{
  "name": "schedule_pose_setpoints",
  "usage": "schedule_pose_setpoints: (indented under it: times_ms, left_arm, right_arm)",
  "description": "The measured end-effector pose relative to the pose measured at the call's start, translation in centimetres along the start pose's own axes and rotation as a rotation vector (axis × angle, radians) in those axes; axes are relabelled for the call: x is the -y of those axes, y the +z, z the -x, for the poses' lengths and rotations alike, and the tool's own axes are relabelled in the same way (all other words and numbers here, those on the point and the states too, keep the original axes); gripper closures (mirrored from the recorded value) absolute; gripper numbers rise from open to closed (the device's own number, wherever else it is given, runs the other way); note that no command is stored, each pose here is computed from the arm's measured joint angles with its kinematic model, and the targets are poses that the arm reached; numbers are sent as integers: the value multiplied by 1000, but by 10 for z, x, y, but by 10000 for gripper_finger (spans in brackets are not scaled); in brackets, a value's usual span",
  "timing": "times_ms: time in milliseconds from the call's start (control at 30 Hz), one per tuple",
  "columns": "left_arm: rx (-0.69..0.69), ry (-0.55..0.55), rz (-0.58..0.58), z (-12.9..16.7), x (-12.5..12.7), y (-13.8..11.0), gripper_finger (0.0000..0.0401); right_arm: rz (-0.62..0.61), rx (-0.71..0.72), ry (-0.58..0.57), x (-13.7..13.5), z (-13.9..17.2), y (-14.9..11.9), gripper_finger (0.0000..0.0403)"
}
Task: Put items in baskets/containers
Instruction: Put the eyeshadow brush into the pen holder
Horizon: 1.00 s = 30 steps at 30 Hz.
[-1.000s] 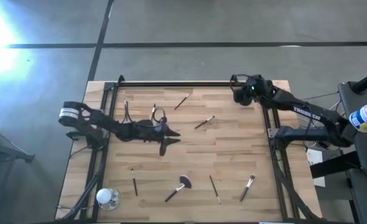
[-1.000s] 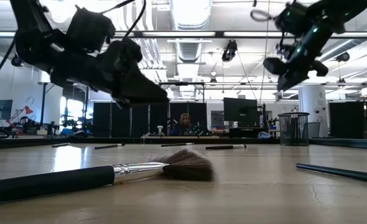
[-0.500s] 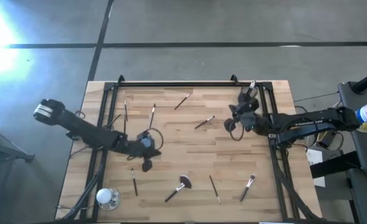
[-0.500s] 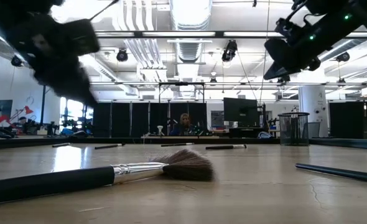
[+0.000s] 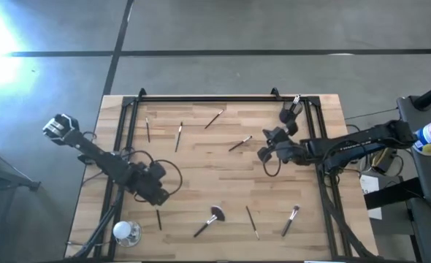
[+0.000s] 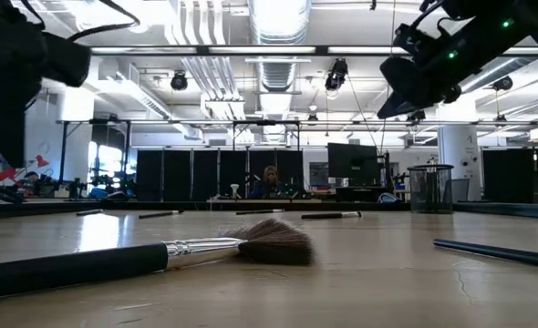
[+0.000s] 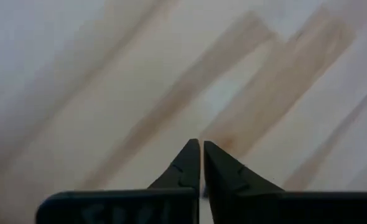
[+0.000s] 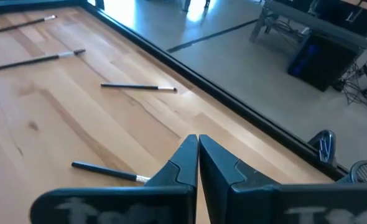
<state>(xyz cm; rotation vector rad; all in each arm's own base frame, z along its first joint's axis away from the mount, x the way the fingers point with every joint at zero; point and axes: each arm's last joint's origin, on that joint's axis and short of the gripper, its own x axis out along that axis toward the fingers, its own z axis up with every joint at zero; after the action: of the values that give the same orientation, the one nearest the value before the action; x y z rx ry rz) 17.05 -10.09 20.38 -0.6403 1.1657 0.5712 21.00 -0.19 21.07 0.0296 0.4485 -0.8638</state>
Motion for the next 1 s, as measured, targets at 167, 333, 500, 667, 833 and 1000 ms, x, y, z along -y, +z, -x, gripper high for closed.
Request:
schedule_pose_setpoints:
  times_ms: [167, 333, 500, 667, 833, 1000]
  left_arm:
    - [-129, 56, 156, -15, 6, -10, 326]
    - [-175, 84, 207, -28, 9, -17, 280]
    - [-177, 39, 232, -28, 14, -20, 265]
    - [-206, 68, 276, -33, 11, -31, 263]
    - [-214, -17, 291, -45, 11, -39, 263]
    - [-207, -26, 285, -51, 5, -42, 278]
  right_arm:
    - [16, -12, -5, -4, -4, -3, 394]
    - [31, -17, -5, -5, -5, -4, 394]
    - [41, -17, -5, -5, -5, -4, 394]
    - [43, -16, -3, -5, -5, -4, 394]
    - [43, -12, 0, -5, -5, -4, 394]
    - [42, -11, 0, -5, -5, -4, 394]
